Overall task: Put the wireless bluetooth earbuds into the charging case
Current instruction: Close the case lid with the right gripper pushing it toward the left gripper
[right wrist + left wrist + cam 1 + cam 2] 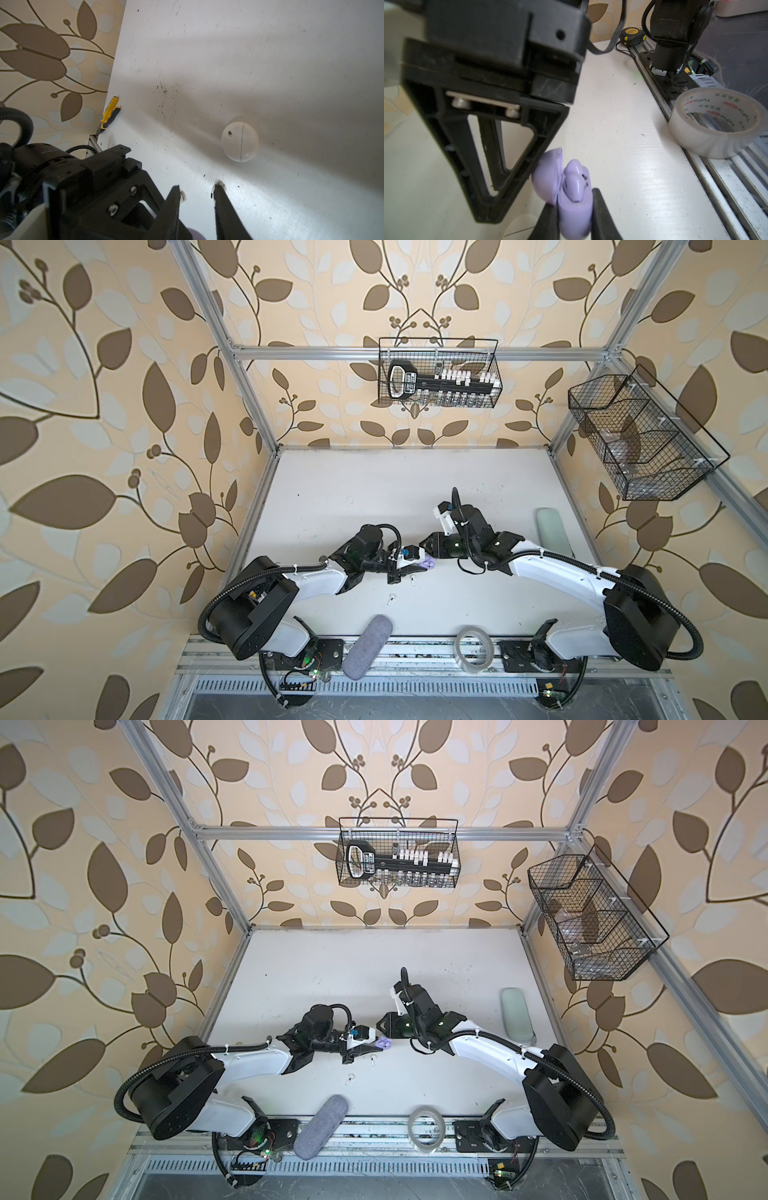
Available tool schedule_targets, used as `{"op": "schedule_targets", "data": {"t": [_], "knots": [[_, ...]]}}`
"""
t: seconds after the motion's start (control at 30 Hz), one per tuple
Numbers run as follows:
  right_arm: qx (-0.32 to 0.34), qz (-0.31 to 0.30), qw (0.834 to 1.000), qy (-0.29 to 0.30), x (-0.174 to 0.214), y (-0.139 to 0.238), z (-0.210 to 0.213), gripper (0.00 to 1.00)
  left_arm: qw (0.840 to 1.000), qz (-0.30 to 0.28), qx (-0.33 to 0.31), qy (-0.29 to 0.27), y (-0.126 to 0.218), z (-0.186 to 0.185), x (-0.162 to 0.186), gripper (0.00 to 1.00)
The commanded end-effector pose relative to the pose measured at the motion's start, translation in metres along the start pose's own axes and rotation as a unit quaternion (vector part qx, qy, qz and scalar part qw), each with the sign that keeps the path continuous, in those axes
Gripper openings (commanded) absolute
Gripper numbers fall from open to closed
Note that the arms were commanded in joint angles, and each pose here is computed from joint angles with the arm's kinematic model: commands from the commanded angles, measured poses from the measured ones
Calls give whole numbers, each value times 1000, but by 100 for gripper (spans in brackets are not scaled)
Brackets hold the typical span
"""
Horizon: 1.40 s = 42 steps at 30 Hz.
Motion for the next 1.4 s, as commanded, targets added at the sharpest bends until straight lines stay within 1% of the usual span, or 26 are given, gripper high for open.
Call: {"op": "schedule_targets", "data": {"t": [0.0, 0.6, 0.87, 1.13, 1.2, 1.37], "knots": [[5, 22, 1000, -8, 10, -5, -7, 29, 999, -12, -23, -31, 1, 5, -10, 0], [10, 31, 999, -7, 17, -9, -11, 29, 998, -9, -47, -35, 2, 9, -12, 0], [11, 39, 999, -5, 22, -10, -10, 29, 996, -6, -75, -36, 3, 14, -14, 0], [13, 36, 999, -5, 23, -9, -11, 29, 997, -8, -77, -32, 4, 14, -14, 0], [14, 30, 999, -5, 22, -8, -10, 29, 997, -9, -77, -28, 4, 15, -14, 0], [18, -11, 1000, -6, 15, 4, -8, 29, 997, -16, -72, -13, 3, 16, -16, 0]]}}
Point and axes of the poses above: each gripper's point midway between its finger pads, its own y axis back along the fingers, its own z axis along the line the jaws close on, x = y × z, the point moved 10 cm from there along y, back along the fingers, and after that the axes turned 11 degrees about -y, right-handed, at the moved point
